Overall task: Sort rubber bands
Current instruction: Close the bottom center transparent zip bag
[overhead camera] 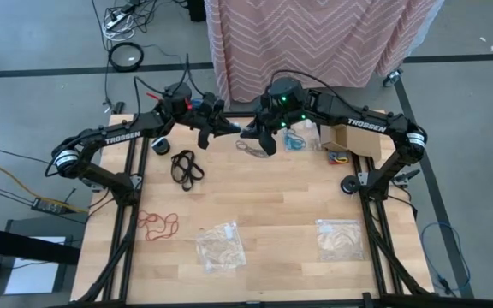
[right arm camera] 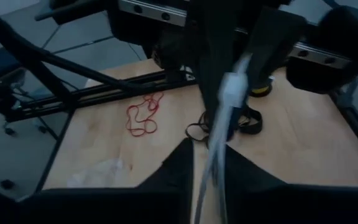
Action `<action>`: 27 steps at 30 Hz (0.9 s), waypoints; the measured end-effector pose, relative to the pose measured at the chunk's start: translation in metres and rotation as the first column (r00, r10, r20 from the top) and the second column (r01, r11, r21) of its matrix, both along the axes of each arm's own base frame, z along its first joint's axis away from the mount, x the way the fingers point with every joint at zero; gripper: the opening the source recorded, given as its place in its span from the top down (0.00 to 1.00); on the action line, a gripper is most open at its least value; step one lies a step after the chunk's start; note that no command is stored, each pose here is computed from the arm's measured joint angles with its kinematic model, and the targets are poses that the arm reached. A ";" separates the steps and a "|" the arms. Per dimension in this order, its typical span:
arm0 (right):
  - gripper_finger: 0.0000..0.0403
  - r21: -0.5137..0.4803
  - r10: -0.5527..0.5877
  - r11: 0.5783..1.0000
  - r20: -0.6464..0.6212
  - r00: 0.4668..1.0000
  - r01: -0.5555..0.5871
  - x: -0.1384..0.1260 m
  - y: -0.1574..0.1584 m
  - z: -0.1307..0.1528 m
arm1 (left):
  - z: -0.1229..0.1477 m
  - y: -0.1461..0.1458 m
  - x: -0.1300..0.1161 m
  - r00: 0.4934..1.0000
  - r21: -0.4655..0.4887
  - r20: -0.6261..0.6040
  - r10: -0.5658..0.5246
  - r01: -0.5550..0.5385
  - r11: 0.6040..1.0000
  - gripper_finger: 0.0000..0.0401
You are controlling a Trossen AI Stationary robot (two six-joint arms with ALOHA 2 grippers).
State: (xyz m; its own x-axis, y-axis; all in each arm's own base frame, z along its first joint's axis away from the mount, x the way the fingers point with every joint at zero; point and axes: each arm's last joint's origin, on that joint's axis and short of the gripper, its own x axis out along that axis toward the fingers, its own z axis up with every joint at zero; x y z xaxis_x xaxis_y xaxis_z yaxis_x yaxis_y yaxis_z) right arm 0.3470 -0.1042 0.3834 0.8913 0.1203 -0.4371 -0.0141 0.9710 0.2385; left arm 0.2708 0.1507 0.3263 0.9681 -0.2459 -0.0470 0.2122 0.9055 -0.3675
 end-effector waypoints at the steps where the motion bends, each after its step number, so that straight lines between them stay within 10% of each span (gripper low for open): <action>1: 0.85 0.002 0.005 1.000 0.000 1.000 -0.005 0.000 0.000 0.000 | 0.000 0.000 0.000 1.000 0.000 0.000 0.000 0.000 1.000 1.00; 10: 0.60 0.024 -0.054 0.998 0.035 0.998 0.053 0.001 -0.004 0.004 | 0.001 0.001 0.000 1.000 0.003 0.003 0.018 -0.018 1.000 1.00; 27: 0.59 -0.083 -0.203 0.976 0.003 0.979 0.202 -0.001 -0.010 0.002 | -0.002 0.003 -0.002 1.000 -0.016 -0.013 -0.013 0.013 1.000 1.00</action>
State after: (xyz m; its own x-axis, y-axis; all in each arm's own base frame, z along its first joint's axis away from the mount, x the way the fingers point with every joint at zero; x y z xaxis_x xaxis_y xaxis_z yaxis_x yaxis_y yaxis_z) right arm 0.3463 -0.1144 0.3852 0.8910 -0.0992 -0.4431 0.1859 0.9700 0.1567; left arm 0.2690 0.1536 0.3245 0.9641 -0.2595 -0.0554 0.2193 0.8967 -0.3845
